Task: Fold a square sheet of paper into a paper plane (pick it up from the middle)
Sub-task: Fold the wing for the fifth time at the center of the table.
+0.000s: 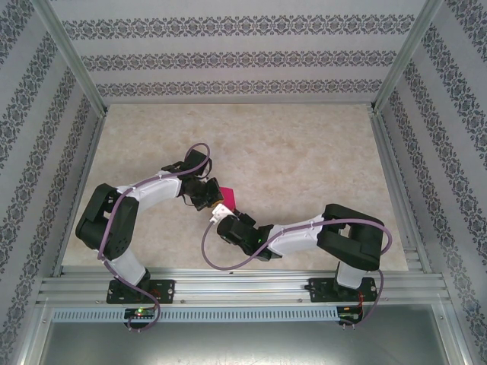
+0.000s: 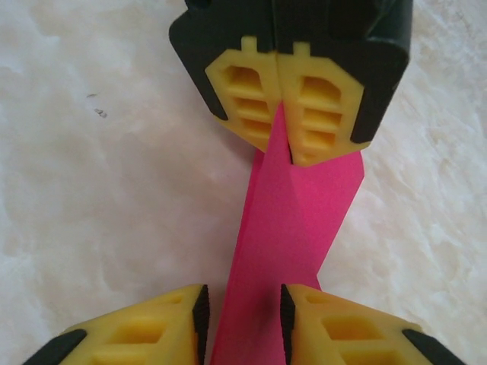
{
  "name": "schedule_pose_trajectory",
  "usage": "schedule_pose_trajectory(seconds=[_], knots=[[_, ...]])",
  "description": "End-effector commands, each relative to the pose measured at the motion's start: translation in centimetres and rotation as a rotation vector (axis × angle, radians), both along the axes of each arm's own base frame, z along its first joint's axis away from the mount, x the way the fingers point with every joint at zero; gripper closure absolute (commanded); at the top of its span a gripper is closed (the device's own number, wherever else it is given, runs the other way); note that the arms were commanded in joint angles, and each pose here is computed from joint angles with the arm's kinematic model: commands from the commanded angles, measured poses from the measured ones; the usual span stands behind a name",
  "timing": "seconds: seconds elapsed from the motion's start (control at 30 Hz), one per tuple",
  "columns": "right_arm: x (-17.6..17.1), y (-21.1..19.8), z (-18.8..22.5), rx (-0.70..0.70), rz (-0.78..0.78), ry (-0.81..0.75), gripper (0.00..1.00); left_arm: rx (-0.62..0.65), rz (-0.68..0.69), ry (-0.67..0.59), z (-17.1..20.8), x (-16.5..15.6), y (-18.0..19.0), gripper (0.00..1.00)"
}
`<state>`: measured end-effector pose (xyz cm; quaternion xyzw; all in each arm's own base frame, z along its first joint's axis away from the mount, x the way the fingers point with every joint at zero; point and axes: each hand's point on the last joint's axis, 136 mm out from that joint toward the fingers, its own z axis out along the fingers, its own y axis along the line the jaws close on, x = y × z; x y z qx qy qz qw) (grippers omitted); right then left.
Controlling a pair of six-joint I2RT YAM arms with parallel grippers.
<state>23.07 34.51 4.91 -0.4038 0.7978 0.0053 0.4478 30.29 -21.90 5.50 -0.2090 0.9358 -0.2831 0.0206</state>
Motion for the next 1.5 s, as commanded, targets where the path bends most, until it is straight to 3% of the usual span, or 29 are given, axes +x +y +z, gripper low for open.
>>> schedule_pose_trajectory(seconds=[0.0, 0.1, 0.33, 0.47, 0.63, 0.8, 0.93, 1.2, 1.47], knots=[[0.3, 0.3, 0.6, 0.012, -0.027, -0.023, 0.73, -0.005, -0.022, -0.011, 0.8, -0.2, -0.2, 0.96], [0.1, 0.3, 0.3, 0.016, -0.027, -0.008, 0.81, -0.004, -0.022, -0.009, 0.7, -0.3, -0.2, 0.96], [-0.1, 0.2, -0.1, 0.046, -0.049, 0.024, 0.86, -0.001, -0.022, -0.009, 0.7, -0.3, -0.1, 0.96], [-0.3, 0.3, -0.2, 0.075, -0.059, 0.045, 0.97, -0.003, -0.026, -0.012, 0.8, -0.4, -0.1, 0.92], [-0.6, 0.2, -0.4, 0.195, -0.084, 0.14, 1.0, 0.051, -0.022, -0.065, 2.2, -0.2, 1.0, 0.74], [-0.9, 0.6, 0.4, 0.418, -0.081, 0.308, 1.0, 0.148, 0.017, -0.166, 4.8, 0.0, 3.3, 0.56], [-0.4, 0.3, 0.8, 0.569, -0.105, 0.413, 1.0, 0.192, 0.049, -0.234, 6.4, -0.2, 4.9, 0.53], [0.1, -0.1, 0.7, 0.743, -0.142, 0.565, 1.0, 0.159, 0.055, -0.263, 6.4, -1.1, 5.0, 0.53], [0.6, -0.4, 0.0, 0.827, -0.193, 0.692, 1.0, 0.104, 0.014, -0.252, 5.4, -1.5, 4.0, 0.55]])
